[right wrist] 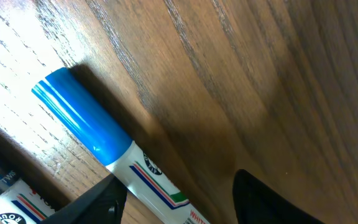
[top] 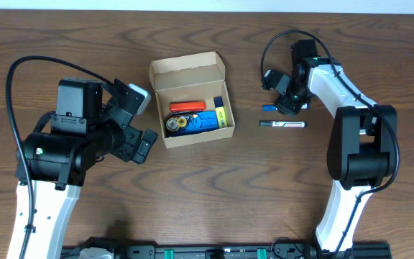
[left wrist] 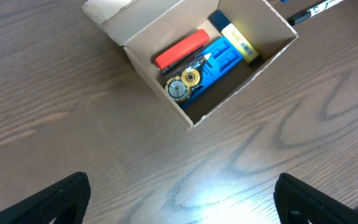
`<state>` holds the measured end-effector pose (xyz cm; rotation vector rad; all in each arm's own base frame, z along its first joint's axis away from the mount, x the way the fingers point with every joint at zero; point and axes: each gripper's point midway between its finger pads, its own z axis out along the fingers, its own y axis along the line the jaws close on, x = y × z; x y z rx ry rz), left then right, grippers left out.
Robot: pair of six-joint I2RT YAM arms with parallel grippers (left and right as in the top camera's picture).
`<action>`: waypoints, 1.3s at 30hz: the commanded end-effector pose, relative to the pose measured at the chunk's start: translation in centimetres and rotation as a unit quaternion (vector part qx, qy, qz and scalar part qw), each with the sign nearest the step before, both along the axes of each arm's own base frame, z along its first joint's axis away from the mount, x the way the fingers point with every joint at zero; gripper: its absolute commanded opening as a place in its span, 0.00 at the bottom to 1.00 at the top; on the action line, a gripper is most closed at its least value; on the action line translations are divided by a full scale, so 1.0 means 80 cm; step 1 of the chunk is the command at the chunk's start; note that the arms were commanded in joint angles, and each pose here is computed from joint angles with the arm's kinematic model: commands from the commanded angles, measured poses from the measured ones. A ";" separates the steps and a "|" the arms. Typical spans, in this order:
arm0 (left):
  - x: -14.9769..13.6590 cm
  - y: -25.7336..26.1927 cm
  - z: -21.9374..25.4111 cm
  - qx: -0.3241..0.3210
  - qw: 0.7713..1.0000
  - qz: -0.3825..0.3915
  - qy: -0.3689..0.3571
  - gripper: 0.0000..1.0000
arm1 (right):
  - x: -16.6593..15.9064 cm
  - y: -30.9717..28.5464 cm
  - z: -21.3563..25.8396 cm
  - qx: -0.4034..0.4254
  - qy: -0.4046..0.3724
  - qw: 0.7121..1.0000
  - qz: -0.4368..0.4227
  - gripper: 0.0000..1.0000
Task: Pack container
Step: 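Grasp the blue-capped whiteboard marker with the right gripper, then move the blue marker left and lower it into the box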
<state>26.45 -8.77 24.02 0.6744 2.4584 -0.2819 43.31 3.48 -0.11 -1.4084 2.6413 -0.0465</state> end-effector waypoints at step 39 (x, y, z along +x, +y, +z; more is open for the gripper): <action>0.001 -0.002 0.006 -0.008 1.000 0.001 -0.003 0.95 | 0.013 0.171 0.255 0.134 -0.229 0.964 0.030 0.01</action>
